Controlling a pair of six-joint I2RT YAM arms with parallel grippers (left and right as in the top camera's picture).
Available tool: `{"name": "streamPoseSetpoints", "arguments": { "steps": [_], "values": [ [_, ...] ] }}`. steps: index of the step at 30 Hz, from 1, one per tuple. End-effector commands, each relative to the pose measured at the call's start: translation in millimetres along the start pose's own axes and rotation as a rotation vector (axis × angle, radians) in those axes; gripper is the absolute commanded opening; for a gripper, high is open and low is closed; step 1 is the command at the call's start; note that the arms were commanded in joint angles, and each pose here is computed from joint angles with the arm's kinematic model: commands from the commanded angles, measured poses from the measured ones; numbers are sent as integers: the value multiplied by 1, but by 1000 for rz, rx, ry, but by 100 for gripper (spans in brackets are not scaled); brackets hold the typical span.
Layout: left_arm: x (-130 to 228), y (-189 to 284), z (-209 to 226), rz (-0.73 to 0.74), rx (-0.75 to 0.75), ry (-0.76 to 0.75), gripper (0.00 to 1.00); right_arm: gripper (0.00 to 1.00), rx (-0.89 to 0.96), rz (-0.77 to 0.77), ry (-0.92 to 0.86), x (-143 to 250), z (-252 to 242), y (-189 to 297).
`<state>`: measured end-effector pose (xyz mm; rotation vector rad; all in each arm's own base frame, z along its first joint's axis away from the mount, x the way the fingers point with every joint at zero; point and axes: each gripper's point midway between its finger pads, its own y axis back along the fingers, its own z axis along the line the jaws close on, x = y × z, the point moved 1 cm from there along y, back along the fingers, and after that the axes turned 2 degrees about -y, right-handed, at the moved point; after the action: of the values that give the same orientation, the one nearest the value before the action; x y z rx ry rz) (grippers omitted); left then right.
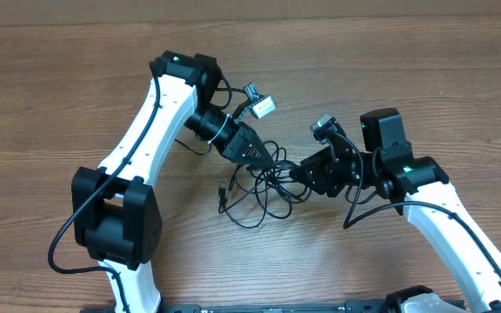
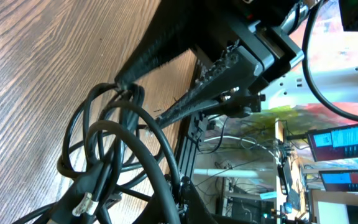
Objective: Untangle cables
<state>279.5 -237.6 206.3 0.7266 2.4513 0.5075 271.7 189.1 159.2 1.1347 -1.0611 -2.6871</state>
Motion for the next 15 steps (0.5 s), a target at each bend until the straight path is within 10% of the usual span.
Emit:
{"name": "streamPoseSetpoints", "arguments": {
  "steps": [1,7,15],
  "values": [
    [-12,7,-20,-54,21,-84,4,32,-21,0,5,0,5,-1],
    [-11,7,-19,-50,16,-86,4,4,-19,16,-10,4,5,-1],
    [1,8,9,48,-137,-92,29,4,-31,69,-61,18,8,0]
  ]
}}
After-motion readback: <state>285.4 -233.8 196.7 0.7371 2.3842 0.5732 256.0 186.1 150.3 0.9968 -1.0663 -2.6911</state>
